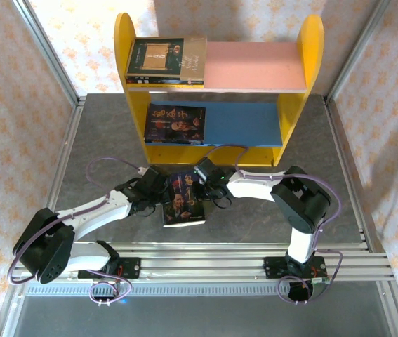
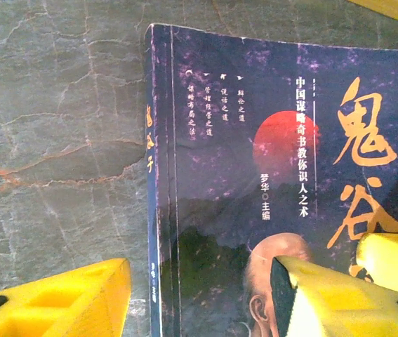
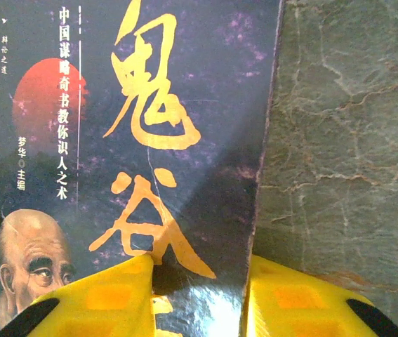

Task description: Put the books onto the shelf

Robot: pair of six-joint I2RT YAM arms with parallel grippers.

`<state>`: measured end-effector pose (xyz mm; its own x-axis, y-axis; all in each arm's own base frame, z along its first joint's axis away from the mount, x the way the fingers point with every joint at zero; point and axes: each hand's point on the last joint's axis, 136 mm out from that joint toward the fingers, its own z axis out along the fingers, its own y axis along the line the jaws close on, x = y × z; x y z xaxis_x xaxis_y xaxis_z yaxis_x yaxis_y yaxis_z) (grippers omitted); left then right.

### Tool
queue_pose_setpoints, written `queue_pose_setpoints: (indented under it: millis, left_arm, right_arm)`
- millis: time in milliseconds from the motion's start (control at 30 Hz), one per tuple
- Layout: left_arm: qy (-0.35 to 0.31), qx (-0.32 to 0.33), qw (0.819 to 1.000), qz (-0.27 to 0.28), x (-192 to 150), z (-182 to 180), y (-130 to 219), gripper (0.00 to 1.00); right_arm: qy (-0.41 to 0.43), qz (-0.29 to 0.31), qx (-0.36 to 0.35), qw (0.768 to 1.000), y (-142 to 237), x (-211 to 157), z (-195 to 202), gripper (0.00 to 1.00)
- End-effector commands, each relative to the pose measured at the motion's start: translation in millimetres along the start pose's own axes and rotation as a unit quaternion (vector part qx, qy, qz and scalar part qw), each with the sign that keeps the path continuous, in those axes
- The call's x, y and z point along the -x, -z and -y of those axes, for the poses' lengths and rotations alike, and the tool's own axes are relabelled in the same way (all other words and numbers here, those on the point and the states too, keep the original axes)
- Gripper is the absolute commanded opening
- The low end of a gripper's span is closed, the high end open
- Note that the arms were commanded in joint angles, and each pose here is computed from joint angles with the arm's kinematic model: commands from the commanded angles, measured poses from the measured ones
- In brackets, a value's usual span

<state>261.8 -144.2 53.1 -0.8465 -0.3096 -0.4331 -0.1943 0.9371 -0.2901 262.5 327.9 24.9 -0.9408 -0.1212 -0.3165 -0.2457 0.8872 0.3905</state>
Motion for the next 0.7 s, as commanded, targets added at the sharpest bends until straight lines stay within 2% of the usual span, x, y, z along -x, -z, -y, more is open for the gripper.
queue_pose_setpoints:
  millis: [0, 367, 667]
  left_arm:
    - [-0.016, 0.031, 0.999, -0.007, -7.0, -12.2, -5.4, 0.57]
    - [-0.014, 0.037, 0.999, -0.030, -18.0, -14.0, -24.4, 0.57]
    - [-0.015, 0.031, 0.999, -0.033, -18.4, -10.5, -26.9, 0.57]
  right_arm:
    - [0.011, -0.063, -0.026, 0.998, -26.7, -41.8, 16.7, 0.30]
    - [0.012, -0.067, -0.029, 0.997, -28.0, -45.3, 20.0, 0.22]
    - [0.013, -0.067, -0.023, 0.997, -28.9, -44.8, 17.5, 0.17]
